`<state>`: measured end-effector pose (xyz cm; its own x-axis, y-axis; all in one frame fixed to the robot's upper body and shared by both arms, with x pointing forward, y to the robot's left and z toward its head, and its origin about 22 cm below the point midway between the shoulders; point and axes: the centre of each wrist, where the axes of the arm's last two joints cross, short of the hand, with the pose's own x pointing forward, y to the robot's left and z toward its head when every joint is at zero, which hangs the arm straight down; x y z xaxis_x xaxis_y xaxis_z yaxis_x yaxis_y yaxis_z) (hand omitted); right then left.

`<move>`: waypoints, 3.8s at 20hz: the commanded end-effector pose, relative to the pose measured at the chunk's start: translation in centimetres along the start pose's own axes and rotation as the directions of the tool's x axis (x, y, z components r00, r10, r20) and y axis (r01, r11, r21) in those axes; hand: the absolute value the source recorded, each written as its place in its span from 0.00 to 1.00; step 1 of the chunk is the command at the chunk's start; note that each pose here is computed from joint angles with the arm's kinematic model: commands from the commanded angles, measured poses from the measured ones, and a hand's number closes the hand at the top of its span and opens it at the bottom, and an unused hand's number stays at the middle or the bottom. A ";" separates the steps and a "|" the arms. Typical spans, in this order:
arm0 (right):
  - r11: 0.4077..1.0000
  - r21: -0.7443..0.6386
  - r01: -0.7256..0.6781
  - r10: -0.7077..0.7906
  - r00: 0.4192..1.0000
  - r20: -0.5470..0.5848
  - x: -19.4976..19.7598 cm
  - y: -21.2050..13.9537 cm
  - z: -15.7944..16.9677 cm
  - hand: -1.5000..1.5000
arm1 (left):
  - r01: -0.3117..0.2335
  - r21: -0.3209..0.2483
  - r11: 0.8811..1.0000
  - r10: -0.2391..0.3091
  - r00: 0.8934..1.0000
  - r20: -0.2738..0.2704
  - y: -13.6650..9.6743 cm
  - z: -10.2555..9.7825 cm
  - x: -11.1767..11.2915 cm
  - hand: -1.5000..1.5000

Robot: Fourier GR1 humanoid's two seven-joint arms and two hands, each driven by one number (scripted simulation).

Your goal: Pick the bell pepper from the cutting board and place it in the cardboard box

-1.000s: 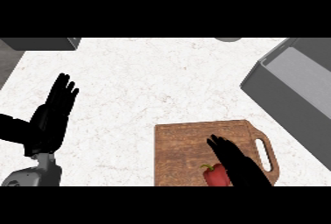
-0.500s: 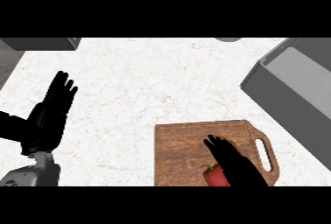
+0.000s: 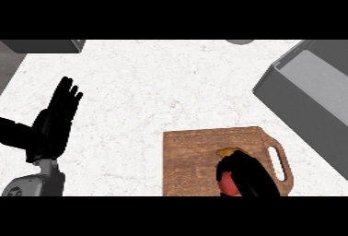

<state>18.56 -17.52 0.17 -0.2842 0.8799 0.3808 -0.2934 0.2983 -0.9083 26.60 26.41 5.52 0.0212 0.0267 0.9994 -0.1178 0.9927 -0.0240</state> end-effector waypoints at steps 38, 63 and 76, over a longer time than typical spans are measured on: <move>0.847 -0.523 0.093 -0.059 0.995 0.082 0.5 -20.0 5.9 1.00 | 0.003 -0.012 1.000 -0.003 1.000 0.008 -0.7 0.4 -0.1 0.50; 0.887 -0.290 -0.360 0.265 0.910 -0.319 -18.9 -22.4 -4.9 1.00 | 0.005 -0.028 1.000 -0.004 1.000 0.021 -0.8 -0.7 0.3 0.50; 0.852 -0.505 -0.137 0.047 0.981 -0.188 -22.9 -23.4 -6.9 0.00 | -0.003 -0.045 0.999 0.004 1.000 0.012 -1.1 0.4 -0.3 0.50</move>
<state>37.78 -41.76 10.97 -0.0471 0.9741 0.2211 0.0947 0.2247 -0.9698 26.98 24.93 5.74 0.0072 0.0308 0.9995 -0.0750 0.9967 -0.0302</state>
